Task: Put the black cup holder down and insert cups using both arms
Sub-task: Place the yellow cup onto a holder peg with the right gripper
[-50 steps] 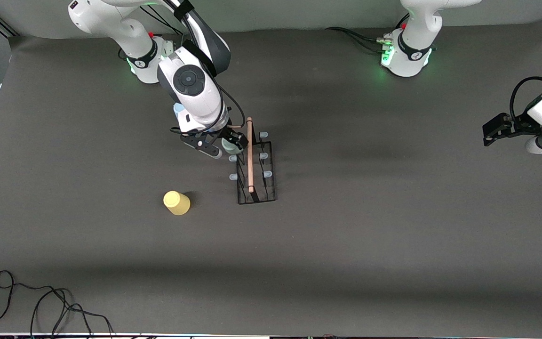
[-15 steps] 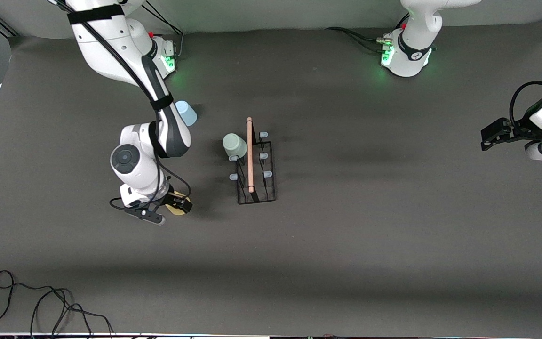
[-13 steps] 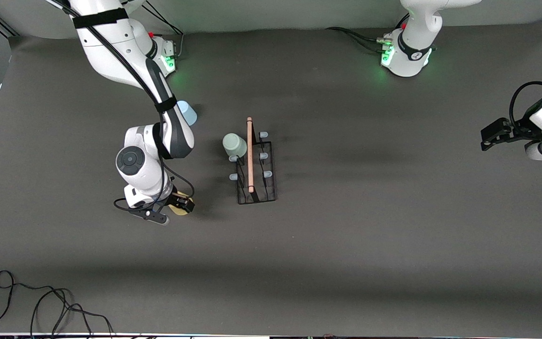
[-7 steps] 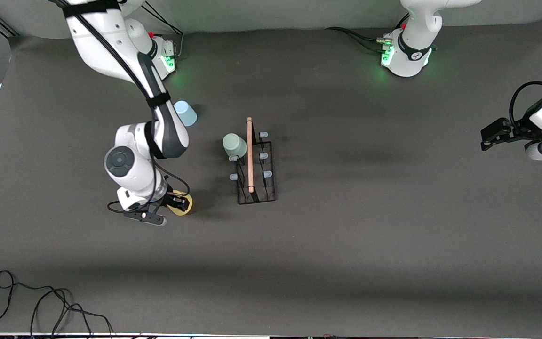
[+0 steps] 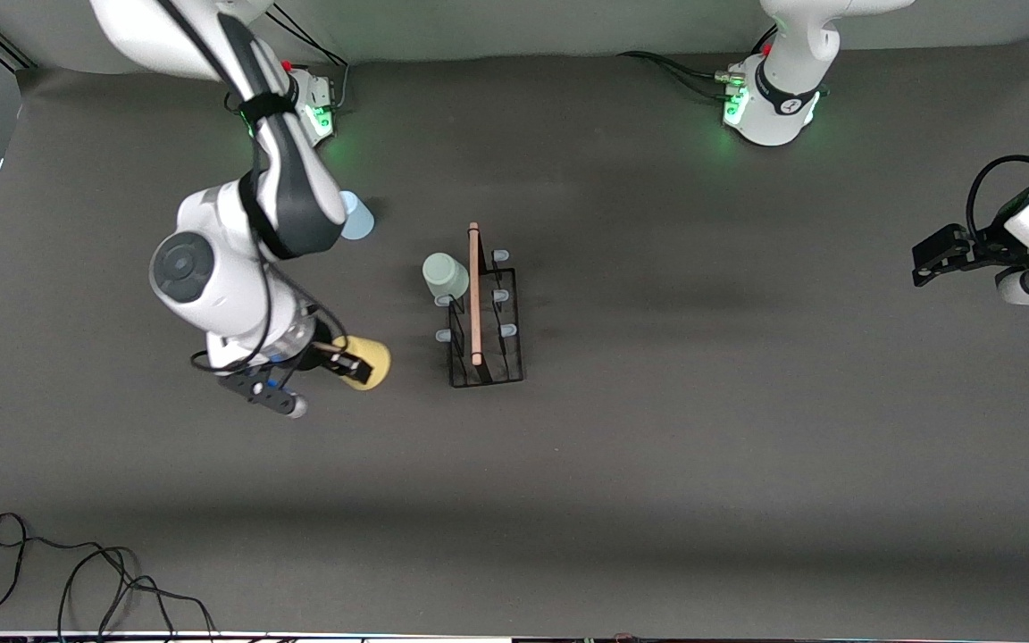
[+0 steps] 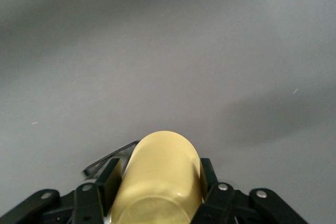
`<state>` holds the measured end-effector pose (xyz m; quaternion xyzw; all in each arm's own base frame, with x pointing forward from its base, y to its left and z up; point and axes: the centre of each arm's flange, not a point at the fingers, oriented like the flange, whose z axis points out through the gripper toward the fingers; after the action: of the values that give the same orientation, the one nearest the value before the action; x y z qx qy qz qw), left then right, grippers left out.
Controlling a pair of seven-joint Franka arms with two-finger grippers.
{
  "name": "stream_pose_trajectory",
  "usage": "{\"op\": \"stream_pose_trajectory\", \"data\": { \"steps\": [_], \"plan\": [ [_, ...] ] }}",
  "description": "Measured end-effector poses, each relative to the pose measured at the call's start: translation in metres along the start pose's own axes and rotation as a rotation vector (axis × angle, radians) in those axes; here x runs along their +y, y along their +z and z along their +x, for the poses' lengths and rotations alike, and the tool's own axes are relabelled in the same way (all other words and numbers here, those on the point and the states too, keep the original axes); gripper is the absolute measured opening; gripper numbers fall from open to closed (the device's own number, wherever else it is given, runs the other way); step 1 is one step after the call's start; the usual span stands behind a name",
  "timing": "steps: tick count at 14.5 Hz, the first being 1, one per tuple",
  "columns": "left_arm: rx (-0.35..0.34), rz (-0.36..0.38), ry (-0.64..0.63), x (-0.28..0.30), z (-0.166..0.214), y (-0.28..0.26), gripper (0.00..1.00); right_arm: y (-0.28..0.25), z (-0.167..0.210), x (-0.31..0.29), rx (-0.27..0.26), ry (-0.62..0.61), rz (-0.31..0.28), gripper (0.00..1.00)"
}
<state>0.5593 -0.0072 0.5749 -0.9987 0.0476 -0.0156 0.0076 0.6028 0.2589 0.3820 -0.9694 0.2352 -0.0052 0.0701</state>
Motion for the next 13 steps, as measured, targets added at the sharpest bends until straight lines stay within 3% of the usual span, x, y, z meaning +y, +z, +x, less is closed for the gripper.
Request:
{"op": "stream_pose_trajectory", "data": {
  "steps": [5,13],
  "plan": [
    [-0.003,0.0,0.0,0.0,0.001,0.002,1.0,0.014,-0.049,-0.042,-0.01,0.079,-0.011,0.65],
    [-0.005,-0.001,0.0,0.0,0.001,0.003,1.0,0.062,-0.068,-0.052,-0.014,0.06,-0.072,0.65]
  ]
}}
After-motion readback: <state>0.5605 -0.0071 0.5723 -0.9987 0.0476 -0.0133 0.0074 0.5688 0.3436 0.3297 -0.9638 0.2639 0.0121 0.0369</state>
